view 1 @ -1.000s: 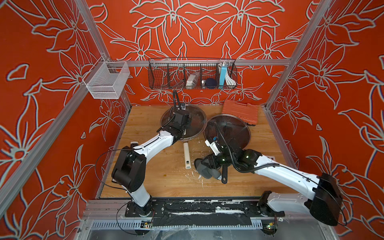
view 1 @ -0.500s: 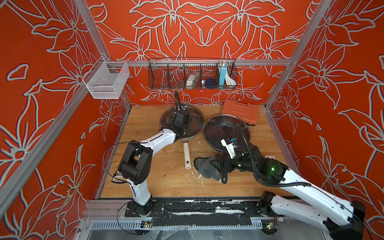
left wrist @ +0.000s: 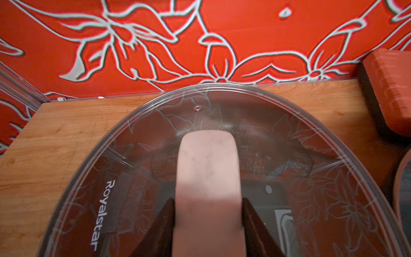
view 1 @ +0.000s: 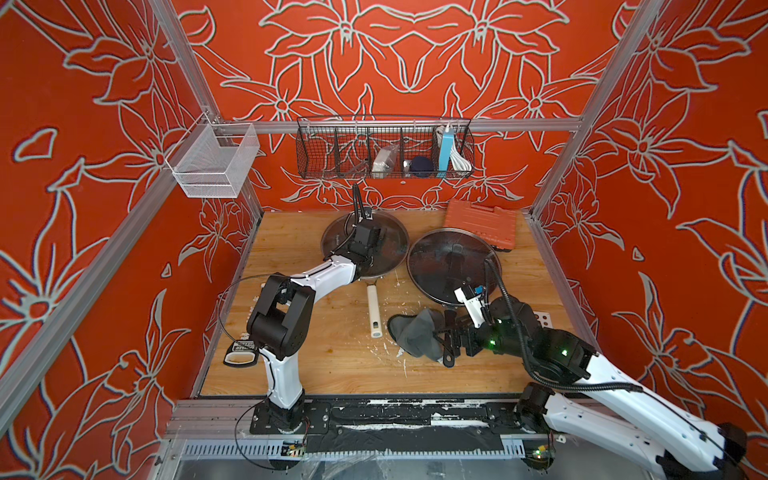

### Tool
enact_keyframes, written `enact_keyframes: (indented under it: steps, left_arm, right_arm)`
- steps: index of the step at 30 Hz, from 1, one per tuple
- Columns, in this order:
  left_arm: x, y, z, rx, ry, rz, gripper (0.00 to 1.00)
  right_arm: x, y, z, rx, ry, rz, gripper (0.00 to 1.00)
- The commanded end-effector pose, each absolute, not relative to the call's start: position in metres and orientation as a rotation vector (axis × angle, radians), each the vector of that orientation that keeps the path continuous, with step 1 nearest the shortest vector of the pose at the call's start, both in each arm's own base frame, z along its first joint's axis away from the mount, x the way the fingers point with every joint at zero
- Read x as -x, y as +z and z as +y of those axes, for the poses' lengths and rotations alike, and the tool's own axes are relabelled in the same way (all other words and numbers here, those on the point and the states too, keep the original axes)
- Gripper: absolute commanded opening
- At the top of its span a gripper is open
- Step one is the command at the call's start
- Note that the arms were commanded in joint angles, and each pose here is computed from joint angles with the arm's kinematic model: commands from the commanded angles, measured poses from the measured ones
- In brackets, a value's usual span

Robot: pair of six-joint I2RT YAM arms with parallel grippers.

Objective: Wipe the pot lid with a cloth
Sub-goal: Place the pot lid on the cooking pot.

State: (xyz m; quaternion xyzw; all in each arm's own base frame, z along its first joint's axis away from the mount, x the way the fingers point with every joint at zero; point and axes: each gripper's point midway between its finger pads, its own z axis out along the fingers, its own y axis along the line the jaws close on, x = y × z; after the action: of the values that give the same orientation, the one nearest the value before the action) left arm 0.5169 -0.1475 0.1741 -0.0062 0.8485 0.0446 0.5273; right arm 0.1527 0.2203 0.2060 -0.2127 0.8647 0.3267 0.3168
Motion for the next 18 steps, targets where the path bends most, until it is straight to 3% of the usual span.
enact_keyframes:
  steps: [1,18]
  left_arm:
    - [-0.537,0.265,-0.142,0.147,0.051,1.734,0.00]
    - [-0.535,0.238,-0.141,0.182,0.030,1.776,0.00]
  right_arm:
    - [-0.155,0.197,0.218,0.571,0.818,2.291,0.97]
    - [-0.156,0.188,0.219,0.556,0.815,2.314,0.97]
